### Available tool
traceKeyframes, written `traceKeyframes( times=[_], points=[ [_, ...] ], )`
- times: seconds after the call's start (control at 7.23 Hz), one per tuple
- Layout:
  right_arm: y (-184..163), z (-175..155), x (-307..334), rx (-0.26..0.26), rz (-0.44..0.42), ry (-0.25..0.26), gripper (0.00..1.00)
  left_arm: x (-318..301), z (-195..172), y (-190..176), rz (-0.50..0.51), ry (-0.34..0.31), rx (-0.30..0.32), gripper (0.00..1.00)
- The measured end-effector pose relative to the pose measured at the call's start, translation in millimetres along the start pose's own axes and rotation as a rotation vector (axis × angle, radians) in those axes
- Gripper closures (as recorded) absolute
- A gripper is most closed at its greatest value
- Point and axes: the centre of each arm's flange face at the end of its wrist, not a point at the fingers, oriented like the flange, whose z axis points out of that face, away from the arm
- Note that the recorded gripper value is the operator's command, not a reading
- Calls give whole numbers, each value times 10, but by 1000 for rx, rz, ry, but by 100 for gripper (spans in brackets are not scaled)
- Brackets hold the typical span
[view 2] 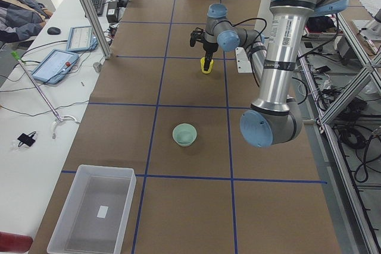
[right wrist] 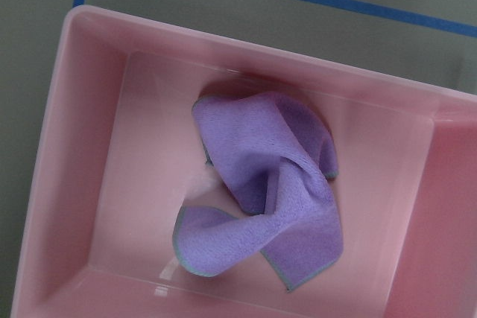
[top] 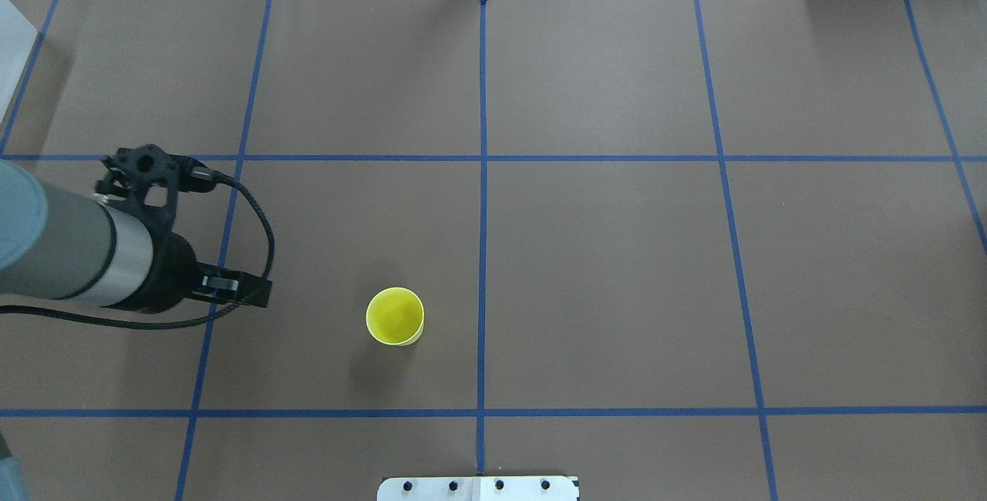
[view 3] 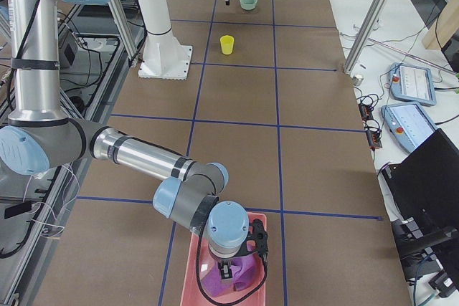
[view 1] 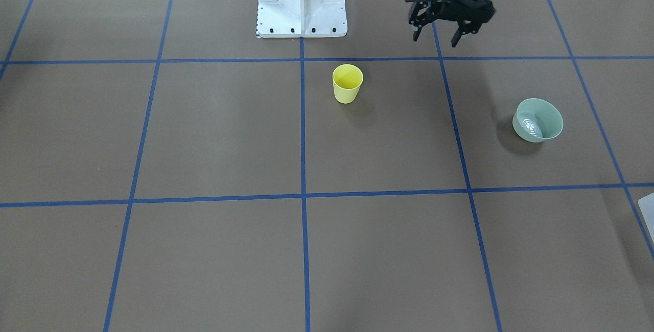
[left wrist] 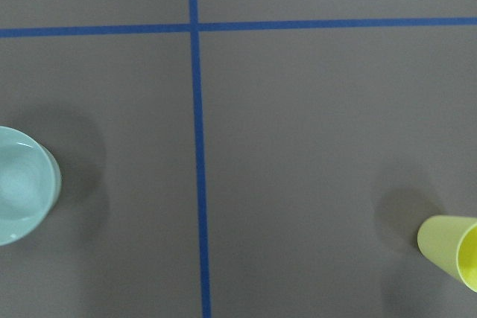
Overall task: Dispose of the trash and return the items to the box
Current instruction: 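Move the left gripper to the yellow cup and grasp it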
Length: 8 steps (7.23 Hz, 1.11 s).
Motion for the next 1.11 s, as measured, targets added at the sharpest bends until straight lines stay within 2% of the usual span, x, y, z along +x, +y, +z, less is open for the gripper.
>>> traceKeyframes(
  times=[0.28,0.55,0.83,0.97,1.11],
  points=[
    [-4,0,3,0,1,-1,0,452,245,-24,39,16,-2,2],
    [23,27,7,-2,5,-6,0,603,510,-93,44,-5,-14,2],
    [91,89,13,-7,12,-17,0,747,943,-273,40,-18,-19,3],
    [135,125,13,-10,16,-23,0,776,1085,-323,41,-18,-19,10],
    [171,154,14,-12,18,-27,0,787,1166,-346,41,-15,-18,22]
  ],
)
